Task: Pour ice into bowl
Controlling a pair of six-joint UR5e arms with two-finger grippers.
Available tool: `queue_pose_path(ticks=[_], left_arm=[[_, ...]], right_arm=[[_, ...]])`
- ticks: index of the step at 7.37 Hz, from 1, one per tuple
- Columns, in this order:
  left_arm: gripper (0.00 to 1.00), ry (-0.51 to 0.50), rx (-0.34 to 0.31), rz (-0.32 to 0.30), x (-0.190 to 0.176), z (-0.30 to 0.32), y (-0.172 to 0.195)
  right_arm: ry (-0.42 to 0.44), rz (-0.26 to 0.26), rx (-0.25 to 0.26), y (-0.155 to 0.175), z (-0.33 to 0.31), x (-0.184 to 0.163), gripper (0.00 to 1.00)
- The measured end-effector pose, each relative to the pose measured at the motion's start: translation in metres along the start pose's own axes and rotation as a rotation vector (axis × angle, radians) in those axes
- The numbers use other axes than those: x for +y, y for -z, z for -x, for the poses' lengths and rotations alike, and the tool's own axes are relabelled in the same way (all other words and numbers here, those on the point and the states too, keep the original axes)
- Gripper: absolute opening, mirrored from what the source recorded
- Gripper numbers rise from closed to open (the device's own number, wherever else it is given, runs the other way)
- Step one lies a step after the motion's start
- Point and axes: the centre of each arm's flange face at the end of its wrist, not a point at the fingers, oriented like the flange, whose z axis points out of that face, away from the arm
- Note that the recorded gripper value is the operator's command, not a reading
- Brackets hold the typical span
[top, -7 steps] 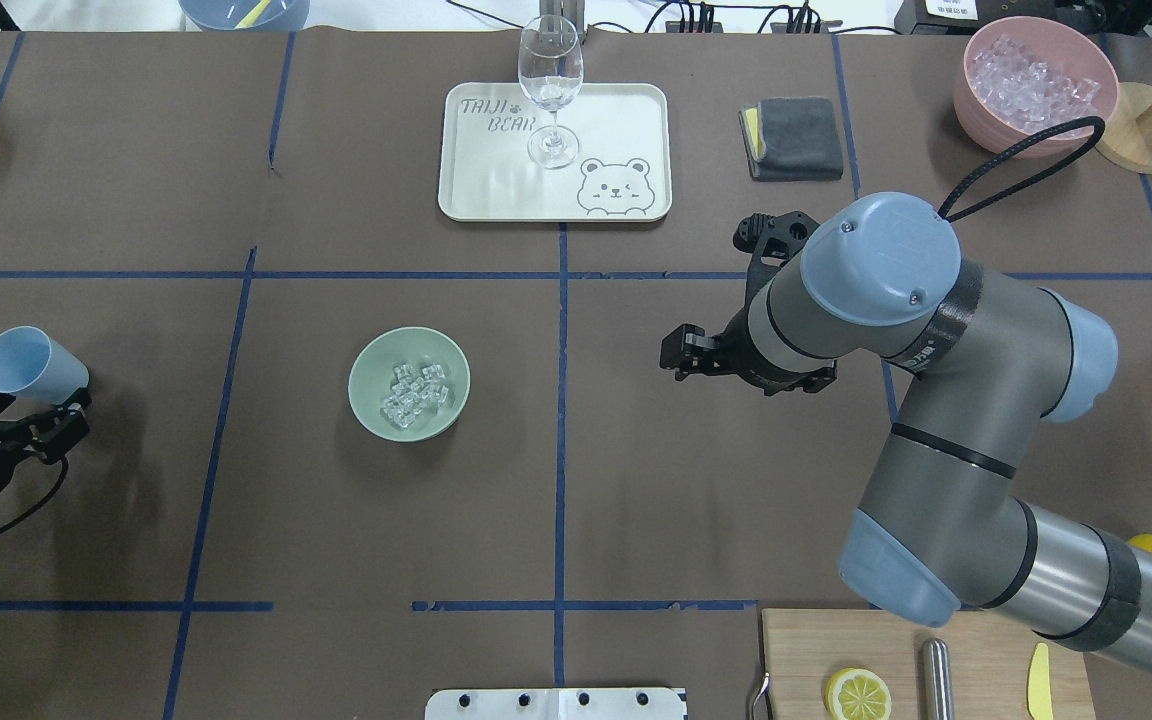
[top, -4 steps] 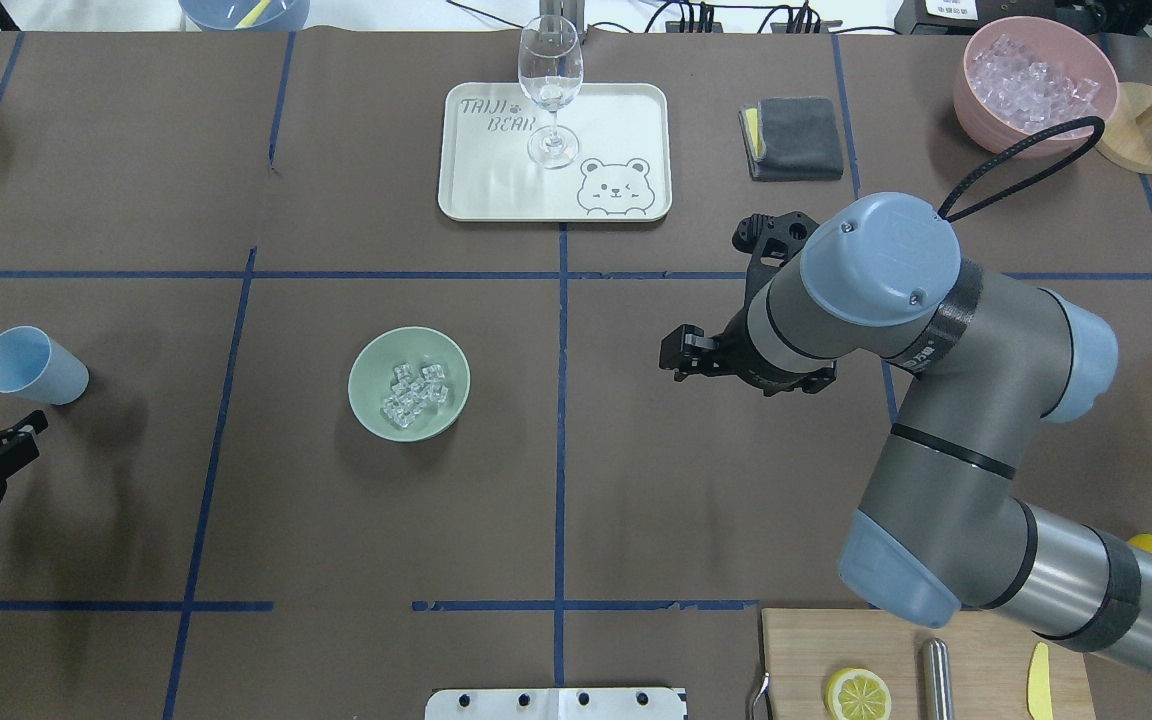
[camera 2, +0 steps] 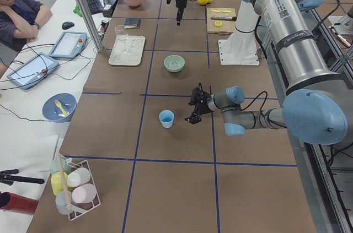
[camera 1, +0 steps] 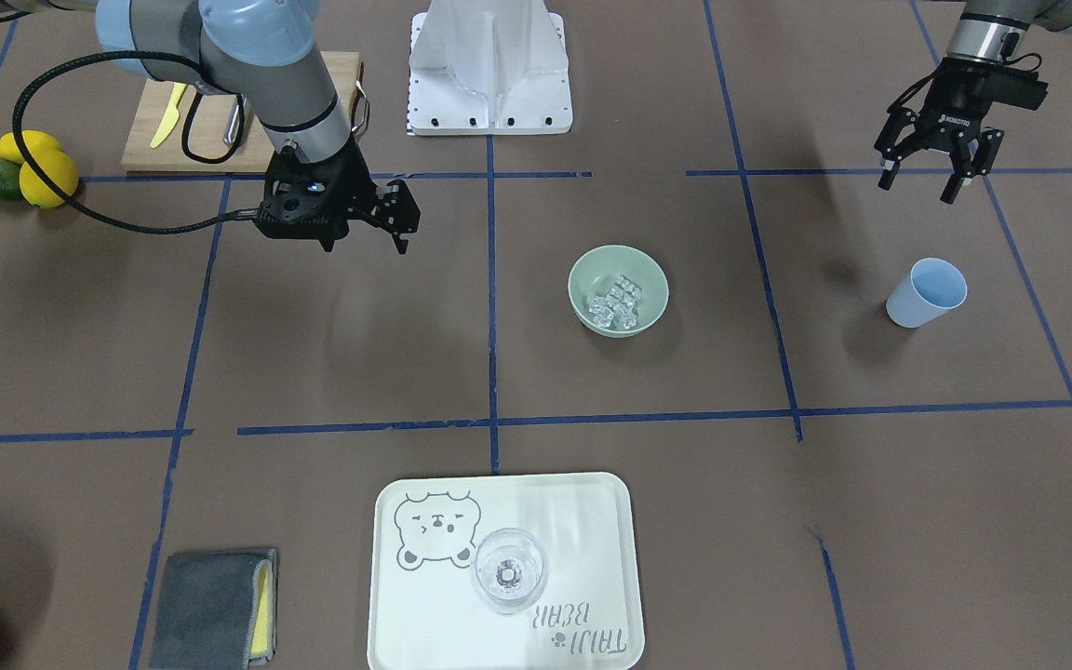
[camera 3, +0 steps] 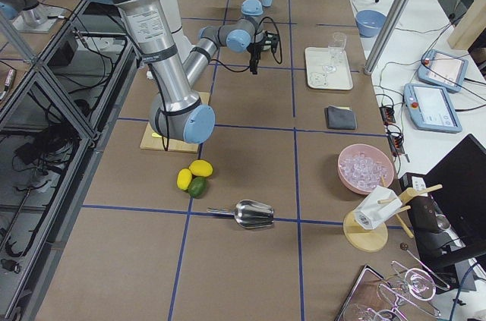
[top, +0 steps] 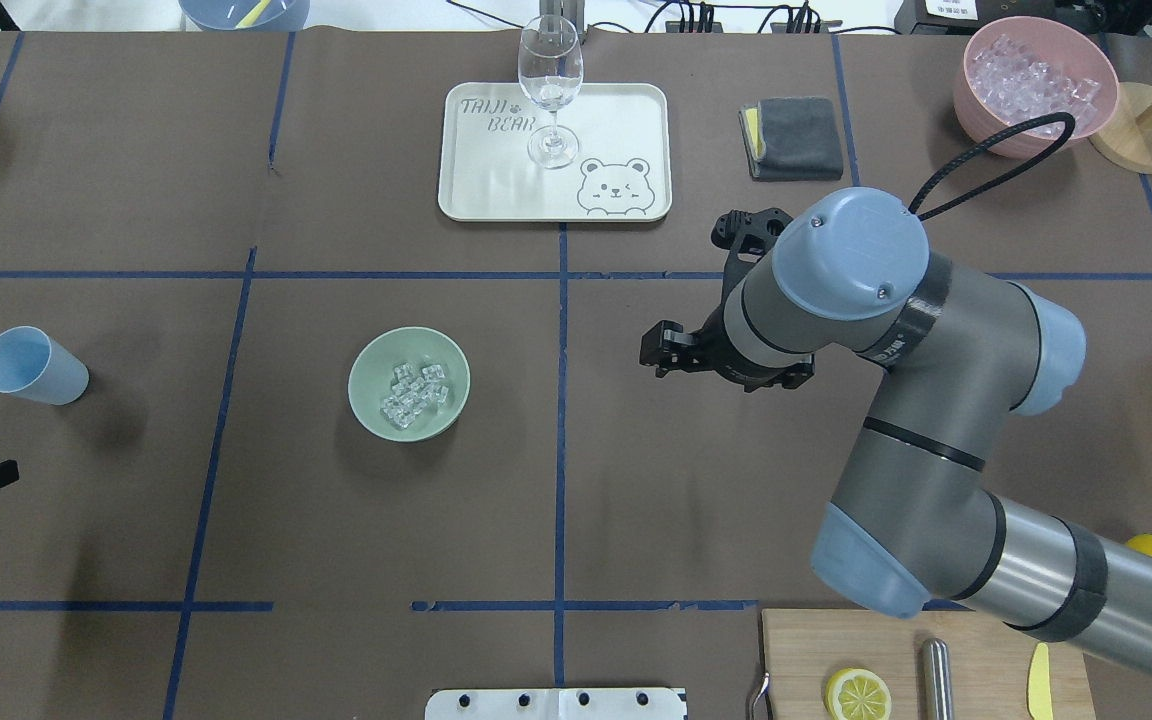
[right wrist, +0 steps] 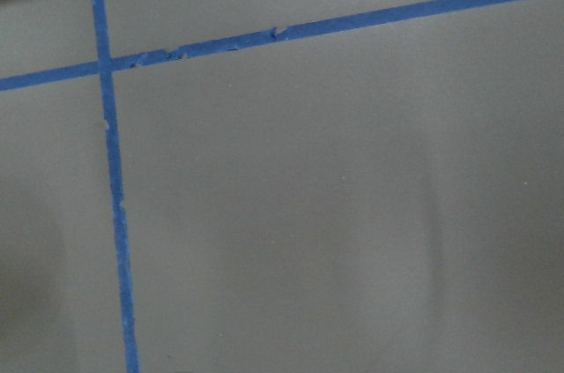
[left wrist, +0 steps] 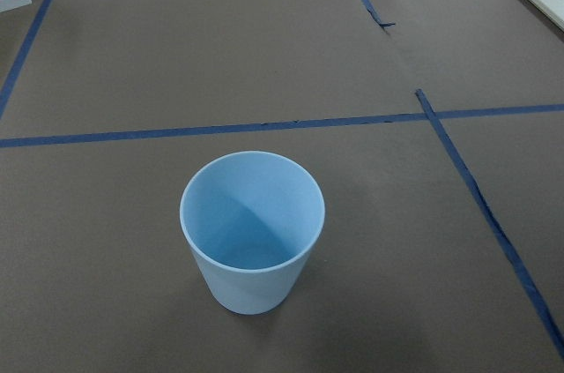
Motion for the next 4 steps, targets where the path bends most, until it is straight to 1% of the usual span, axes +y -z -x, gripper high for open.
queue_pose_path(ticks=[1, 2, 4], left_arm=[[1.0, 0.0, 0.014, 0.045, -0.002, -0.008, 0.004], [1.0, -0.021, -0.005, 0.079, -0.009, -0.017, 0.003], [1.0, -0.153, -0.114, 0.082, -0.051, -0.031, -0.01]], right_arm=[[0.005, 0.001, -0.007, -0.003, 0.019, -0.002, 1.0], [0.01, 0.003, -0.013, -0.006, 0.04, -0.005, 1.0], [0.014, 0.008, -0.017, -0.015, 0.077, -0.01, 1.0]])
